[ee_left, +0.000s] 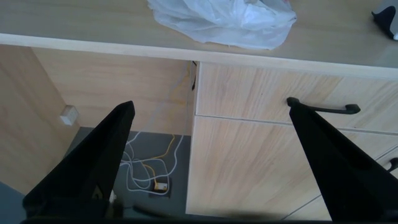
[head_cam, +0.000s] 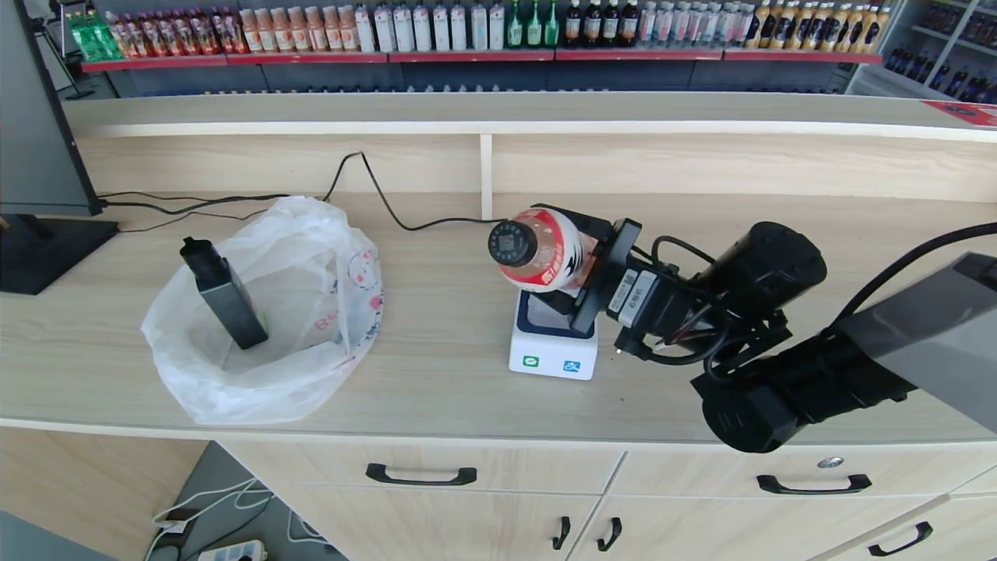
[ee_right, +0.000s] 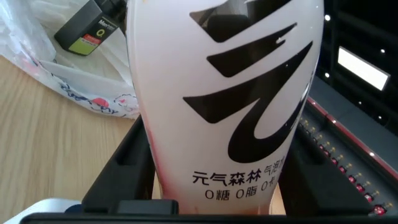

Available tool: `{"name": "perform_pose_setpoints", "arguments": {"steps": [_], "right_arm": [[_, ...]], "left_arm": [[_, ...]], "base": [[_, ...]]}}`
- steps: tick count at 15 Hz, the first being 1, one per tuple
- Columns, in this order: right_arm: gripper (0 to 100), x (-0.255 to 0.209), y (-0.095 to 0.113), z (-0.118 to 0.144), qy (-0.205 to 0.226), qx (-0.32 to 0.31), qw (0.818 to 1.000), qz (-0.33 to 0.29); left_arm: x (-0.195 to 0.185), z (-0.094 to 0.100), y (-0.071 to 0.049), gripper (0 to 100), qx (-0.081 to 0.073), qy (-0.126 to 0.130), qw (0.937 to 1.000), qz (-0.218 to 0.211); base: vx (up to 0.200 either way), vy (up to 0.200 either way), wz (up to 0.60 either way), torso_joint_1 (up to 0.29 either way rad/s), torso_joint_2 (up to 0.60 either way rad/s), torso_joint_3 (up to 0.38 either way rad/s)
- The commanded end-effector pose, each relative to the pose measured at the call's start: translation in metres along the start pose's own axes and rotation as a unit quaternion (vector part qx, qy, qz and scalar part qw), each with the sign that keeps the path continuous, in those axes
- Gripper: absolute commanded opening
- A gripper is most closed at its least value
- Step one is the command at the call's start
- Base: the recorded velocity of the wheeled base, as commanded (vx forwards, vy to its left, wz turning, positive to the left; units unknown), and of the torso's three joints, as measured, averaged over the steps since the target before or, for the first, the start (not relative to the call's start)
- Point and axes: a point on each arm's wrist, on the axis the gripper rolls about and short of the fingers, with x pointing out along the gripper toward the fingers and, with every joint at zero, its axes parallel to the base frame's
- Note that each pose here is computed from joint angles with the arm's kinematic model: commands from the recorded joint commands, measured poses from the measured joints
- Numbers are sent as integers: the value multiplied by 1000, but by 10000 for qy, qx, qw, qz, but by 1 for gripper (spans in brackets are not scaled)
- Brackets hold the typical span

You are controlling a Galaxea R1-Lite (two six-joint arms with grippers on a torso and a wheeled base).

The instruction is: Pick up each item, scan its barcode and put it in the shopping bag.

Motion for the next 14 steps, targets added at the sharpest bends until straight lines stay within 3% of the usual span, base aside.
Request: {"name": "perform_pose_setpoints", "arguments": {"steps": [1, 2, 14], "right_arm": [[0, 1, -1, -1, -31, -29, 10000, -18], [0, -2, -11, -5, -33, -138, 9999, -75], [0, 4, 3, -7, -113, -137, 9998, 51]], "left_arm": [[0, 0, 0, 100, 2, 6, 10000, -1], [0, 0, 0, 100, 2, 6, 10000, -1], [0, 0, 0, 100, 2, 6, 10000, -1]], "base": [[0, 0, 0, 0, 0, 0], [0, 0, 0, 0, 0, 0], [0, 0, 0, 0, 0, 0]]}}
